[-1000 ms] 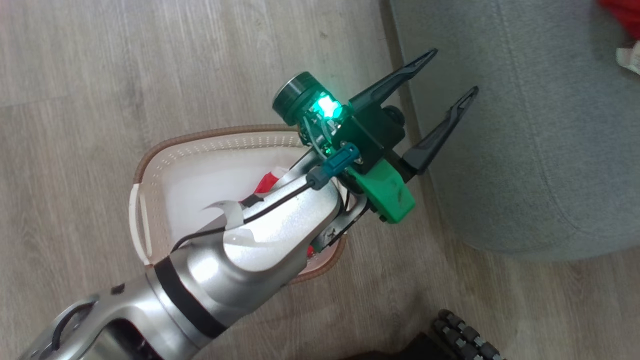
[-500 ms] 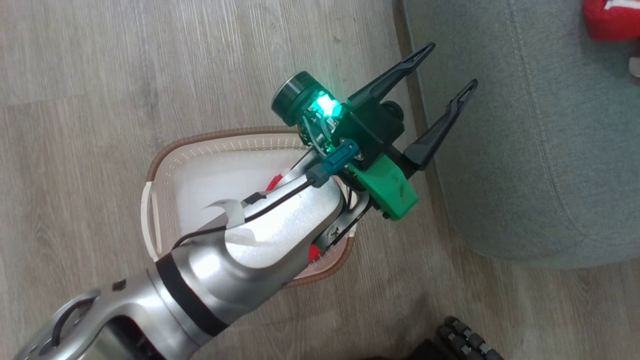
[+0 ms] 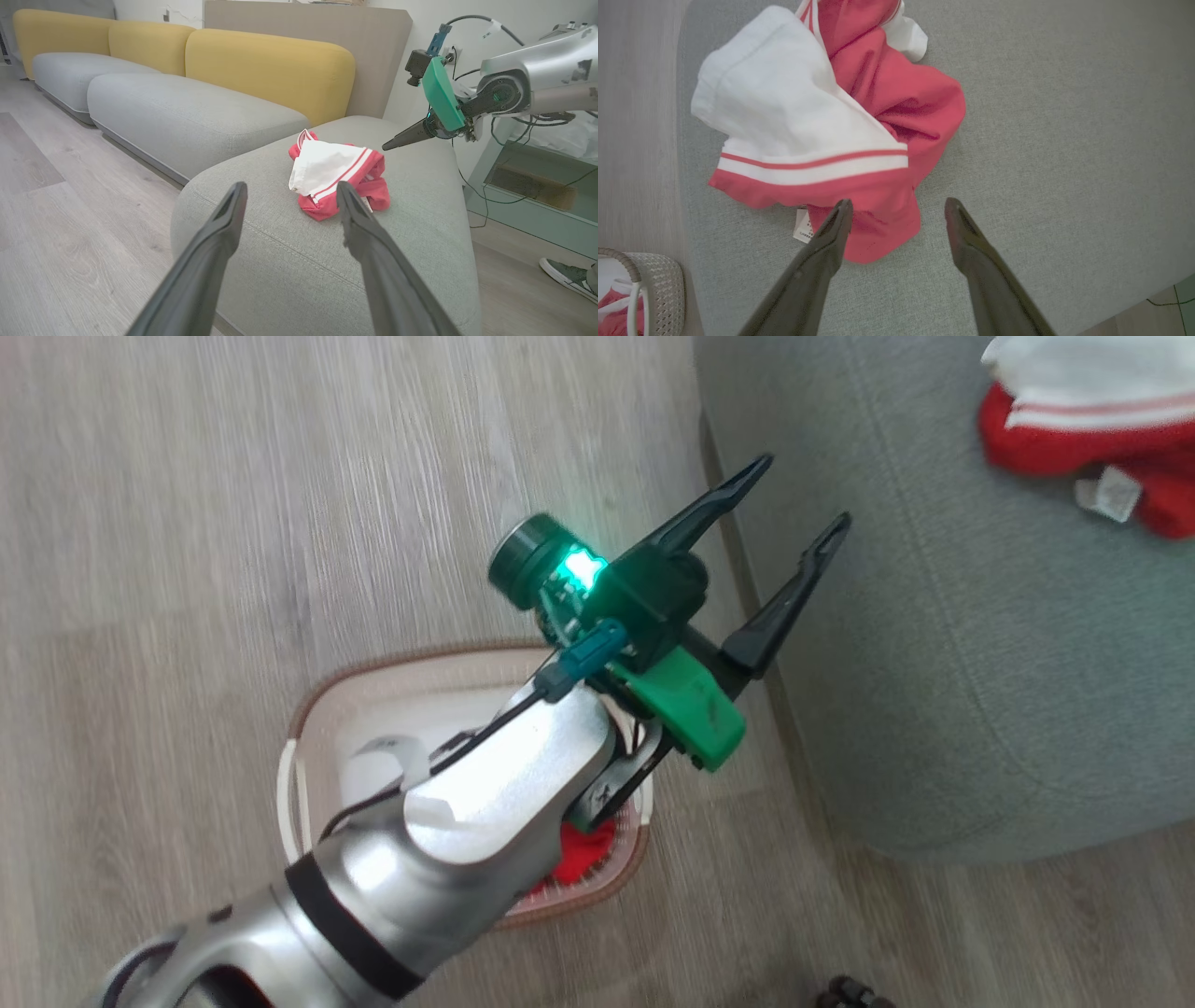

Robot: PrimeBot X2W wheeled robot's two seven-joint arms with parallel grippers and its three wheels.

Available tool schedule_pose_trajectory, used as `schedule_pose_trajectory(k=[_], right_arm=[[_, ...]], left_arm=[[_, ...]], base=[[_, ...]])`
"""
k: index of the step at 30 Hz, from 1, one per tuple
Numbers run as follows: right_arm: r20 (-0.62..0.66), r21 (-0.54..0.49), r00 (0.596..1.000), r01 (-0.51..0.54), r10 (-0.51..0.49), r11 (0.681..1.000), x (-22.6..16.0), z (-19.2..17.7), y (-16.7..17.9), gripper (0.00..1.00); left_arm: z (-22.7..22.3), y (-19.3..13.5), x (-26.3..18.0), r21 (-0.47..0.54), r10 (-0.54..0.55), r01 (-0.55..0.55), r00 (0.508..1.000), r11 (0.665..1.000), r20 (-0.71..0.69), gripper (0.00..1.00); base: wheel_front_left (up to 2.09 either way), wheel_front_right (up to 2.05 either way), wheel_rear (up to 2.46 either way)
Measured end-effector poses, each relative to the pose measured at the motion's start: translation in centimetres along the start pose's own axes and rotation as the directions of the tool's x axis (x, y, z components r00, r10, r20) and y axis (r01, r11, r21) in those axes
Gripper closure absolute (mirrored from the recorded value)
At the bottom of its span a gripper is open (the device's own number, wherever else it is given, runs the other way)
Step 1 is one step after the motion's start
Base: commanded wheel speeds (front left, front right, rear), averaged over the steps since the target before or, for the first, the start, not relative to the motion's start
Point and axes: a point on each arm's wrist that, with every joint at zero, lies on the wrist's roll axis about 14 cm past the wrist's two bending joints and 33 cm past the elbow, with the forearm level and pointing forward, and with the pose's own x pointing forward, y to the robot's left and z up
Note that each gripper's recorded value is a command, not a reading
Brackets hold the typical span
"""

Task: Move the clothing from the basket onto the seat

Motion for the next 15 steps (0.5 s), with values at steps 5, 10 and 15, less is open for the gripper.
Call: schedule_pose_trajectory(k=[5, 10, 15], right_arm=[[0.112, -0.002, 0.993, -0.036, 0.036, 0.999, -2.8, 2.2, 0.3, 0.0], [0.304, -0.002, 0.949, -0.088, 0.085, 0.996, -6.1, 5.7, 1.0, 0.0], [0.49, -0.097, 0.852, -0.154, 0.182, 0.983, -10.0, 9.2, 3.6, 0.0]], left_arm=[[1.5, -1.1, -0.8, 0.008, 0.007, -0.007, 1.0, 1.0, 0.016, 0.0], [3.3, -1.7, -1.8, 0.029, 0.028, -0.029, 0.999, 0.999, 0.043, 0.0], [4.2, -0.8, -4.3, 0.072, 0.082, -0.085, 0.996, 0.994, 0.042, 0.0]], base=[[0.0, 0.0, 0.0], [0.0, 0.0, 0.0], [0.0, 0.0, 0.0]])
